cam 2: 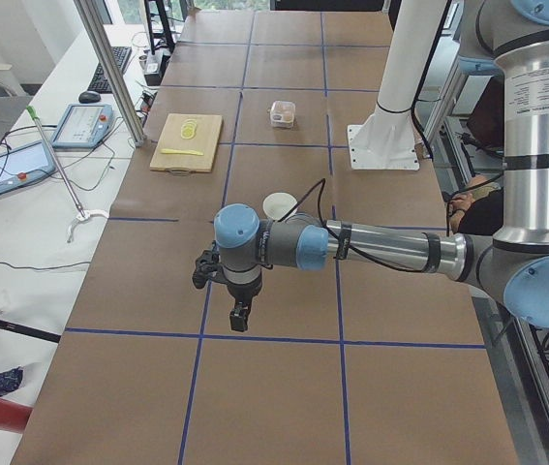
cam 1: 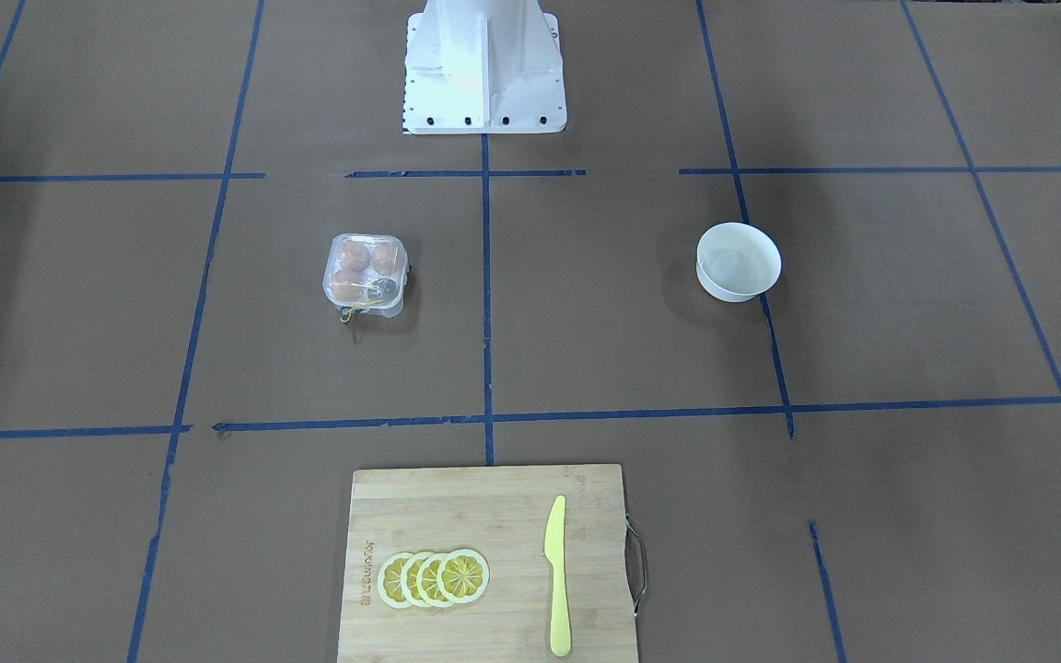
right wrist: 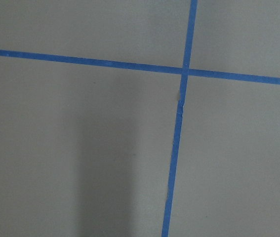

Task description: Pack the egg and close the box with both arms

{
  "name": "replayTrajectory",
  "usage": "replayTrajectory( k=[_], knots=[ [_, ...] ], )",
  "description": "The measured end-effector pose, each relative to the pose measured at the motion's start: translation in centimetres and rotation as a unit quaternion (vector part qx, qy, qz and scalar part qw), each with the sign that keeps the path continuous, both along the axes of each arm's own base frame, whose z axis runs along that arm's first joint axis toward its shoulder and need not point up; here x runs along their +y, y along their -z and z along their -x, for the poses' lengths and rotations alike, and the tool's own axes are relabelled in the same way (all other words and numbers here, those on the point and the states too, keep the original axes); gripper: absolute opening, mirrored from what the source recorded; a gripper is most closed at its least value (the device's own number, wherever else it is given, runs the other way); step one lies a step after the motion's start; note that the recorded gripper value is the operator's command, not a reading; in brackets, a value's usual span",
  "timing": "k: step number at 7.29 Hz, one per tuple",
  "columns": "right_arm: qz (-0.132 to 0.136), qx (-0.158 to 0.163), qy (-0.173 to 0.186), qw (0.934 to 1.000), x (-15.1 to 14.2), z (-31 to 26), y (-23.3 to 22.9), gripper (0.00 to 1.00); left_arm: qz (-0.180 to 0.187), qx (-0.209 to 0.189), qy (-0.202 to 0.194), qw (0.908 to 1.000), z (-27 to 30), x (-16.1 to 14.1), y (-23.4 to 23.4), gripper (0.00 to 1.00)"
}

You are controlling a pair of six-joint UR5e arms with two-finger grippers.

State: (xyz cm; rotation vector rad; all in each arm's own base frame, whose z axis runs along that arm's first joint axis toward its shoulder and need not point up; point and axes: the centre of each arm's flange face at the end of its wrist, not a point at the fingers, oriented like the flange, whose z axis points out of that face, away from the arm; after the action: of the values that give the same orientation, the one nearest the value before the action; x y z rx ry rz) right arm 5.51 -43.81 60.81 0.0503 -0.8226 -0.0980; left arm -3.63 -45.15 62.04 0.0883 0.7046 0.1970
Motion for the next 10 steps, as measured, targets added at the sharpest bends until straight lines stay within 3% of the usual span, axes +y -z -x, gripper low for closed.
replayTrajectory(
  k=[3,10],
  knots=[
    [0.002,0.000,0.002,1.0000,0.6,-0.1,-0.5,1.00,-0.019,0.003,0.026,0.9995,3.5,-0.2,0.1,1.00],
    [0.008,0.004,-0.001,1.0000,1.8,-0.1,-0.9,1.00,-0.006,0.002,0.033,0.9994,4.1,0.4,-1.4,1.00]
  ],
)
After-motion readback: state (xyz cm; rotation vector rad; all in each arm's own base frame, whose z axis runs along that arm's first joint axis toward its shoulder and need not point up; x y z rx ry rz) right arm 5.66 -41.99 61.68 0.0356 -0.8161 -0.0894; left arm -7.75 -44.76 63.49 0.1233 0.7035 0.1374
